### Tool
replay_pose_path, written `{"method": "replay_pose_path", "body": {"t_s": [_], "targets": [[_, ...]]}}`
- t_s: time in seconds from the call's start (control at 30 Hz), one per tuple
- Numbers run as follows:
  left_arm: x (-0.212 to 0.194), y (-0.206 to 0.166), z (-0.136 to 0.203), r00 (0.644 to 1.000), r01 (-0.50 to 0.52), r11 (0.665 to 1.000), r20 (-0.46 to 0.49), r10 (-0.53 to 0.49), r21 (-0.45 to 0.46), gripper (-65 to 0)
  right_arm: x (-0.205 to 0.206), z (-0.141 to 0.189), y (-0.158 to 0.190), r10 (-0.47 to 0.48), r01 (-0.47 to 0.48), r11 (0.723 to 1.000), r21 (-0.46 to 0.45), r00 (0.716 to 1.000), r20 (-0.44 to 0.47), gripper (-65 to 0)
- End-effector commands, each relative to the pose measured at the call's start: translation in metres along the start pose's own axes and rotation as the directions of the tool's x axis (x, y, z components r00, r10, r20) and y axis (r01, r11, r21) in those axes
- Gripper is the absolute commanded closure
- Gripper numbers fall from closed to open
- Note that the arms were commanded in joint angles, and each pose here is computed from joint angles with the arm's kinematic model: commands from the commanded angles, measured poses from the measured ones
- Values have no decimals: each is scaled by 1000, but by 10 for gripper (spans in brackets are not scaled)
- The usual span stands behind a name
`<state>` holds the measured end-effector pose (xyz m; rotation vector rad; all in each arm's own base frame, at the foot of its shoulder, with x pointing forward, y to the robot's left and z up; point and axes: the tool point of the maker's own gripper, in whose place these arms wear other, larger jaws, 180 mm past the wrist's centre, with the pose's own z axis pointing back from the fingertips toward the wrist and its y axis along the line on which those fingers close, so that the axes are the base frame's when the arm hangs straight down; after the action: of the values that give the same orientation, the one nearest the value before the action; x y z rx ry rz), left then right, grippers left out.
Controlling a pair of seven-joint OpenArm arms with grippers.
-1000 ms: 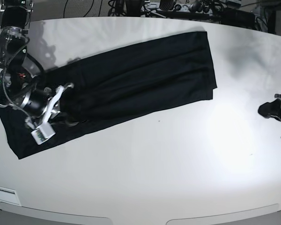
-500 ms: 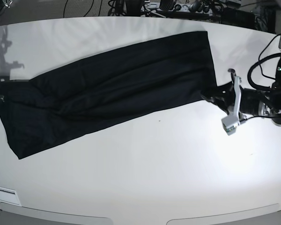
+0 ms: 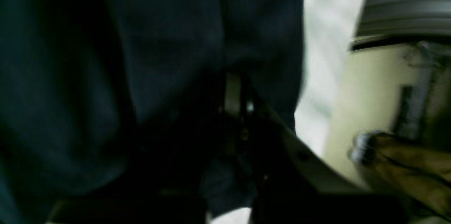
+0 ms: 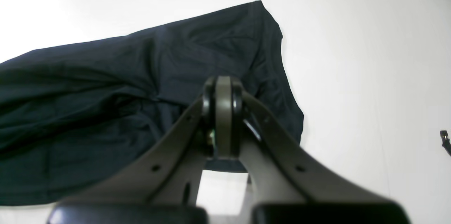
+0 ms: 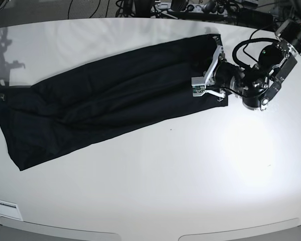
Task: Fold the T-shirt properly
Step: 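Grasp the strip's hem end with the left gripper and pull it straight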
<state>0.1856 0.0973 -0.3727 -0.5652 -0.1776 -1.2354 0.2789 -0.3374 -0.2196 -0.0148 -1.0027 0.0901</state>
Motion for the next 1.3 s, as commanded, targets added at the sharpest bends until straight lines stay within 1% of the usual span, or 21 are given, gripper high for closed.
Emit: {"method": "replay_pose_path", "body": {"t_s": [0.0, 0.13, 0.43, 0.6, 0.7, 0.8, 0.87, 0.93, 1.0, 1.1, 1.17, 1.27], "targets": [[-18, 14, 3, 996, 26, 997, -92, -20, 70, 0, 17, 4, -3, 26, -26, 1000, -7, 998, 51, 0], [-35, 27, 3, 988, 45, 990, -149, -25, 131, 0, 17, 5, -4, 28, -28, 1000, -12, 998, 48, 0], [-87, 61, 27, 966, 26, 967, -256, 42, 255, 0, 18, 5, -3, 25, -25, 1000, -6, 998, 53, 0], [-99, 76, 36, 954, 72, 945, -298, 28, 318, 0, 18, 5, -3, 25, -25, 1000, -7, 998, 53, 0], [-97, 93, 44, 956, 87, 917, -292, 33, 390, 0, 18, 5, -2, 24, -24, 1000, -4, 998, 55, 0], [-102, 112, 58, 946, 103, 877, -318, 59, 469, 0, 18, 5, -2, 24, -24, 1000, -4, 998, 53, 0], [-101, 123, 68, 945, 99, 851, -318, 82, 515, 0, 18, 5, -2, 24, -24, 1000, -4, 998, 54, 0], [-97, 128, 77, 949, 88, 840, -301, 93, 535, 0, 18, 5, -1, 21, -21, 1000, 2, 998, 57, 0], [-91, 128, 81, 958, 46, 850, -266, 112, 525, 0, 19, 5, 0, 16, -17, 1000, 12, 998, 62, 0], [-77, 118, 82, 971, -32, 881, -194, 139, 473, 0, 19, 5, 0, 17, -17, 1000, 11, 998, 61, 0], [-67, 109, 80, 978, -53, 906, -161, 132, 420, 0, 19, 5, 0, 17, -18, 1000, 11, 998, 62, 0], [-54, 99, 81, 985, -56, 922, -130, 114, 384, 0, 19, 5, 0, 16, -17, 1000, 11, 998, 62, 0]]}}
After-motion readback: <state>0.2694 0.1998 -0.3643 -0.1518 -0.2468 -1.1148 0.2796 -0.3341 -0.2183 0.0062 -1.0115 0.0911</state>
